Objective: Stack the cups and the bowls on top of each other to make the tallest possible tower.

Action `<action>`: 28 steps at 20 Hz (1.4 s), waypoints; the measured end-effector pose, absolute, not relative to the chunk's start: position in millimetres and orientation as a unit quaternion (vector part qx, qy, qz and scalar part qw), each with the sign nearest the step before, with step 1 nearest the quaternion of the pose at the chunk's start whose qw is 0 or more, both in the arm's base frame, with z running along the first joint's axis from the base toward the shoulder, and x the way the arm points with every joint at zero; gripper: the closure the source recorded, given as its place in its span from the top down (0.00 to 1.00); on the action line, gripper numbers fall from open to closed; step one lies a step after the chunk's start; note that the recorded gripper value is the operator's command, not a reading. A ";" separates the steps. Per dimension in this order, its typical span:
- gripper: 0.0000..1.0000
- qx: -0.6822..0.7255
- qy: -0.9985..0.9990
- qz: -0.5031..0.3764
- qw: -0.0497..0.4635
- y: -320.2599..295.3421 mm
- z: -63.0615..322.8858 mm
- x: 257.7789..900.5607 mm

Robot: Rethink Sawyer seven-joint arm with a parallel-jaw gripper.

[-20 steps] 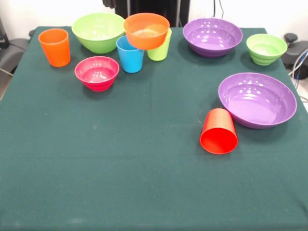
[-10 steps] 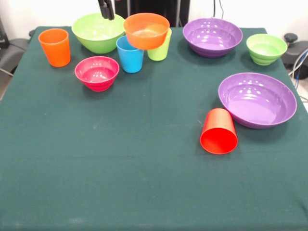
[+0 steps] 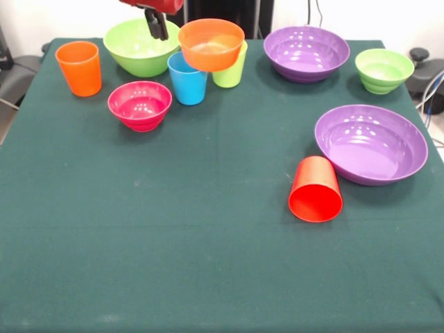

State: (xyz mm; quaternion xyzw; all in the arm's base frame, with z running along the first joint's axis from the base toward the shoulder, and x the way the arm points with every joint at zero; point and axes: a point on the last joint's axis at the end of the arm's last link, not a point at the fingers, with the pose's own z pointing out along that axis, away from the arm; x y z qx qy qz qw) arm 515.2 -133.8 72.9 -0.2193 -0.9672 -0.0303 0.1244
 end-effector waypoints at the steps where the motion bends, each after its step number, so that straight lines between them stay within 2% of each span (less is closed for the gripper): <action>1: 0.00 -0.218 -0.967 -0.032 0.127 -133.8 69.4 513.3; 11: 0.00 -0.215 -0.967 -0.031 0.133 -145.6 61.2 503.6; 28: 0.00 -0.212 -0.971 -0.007 0.111 -181.8 76.9 496.6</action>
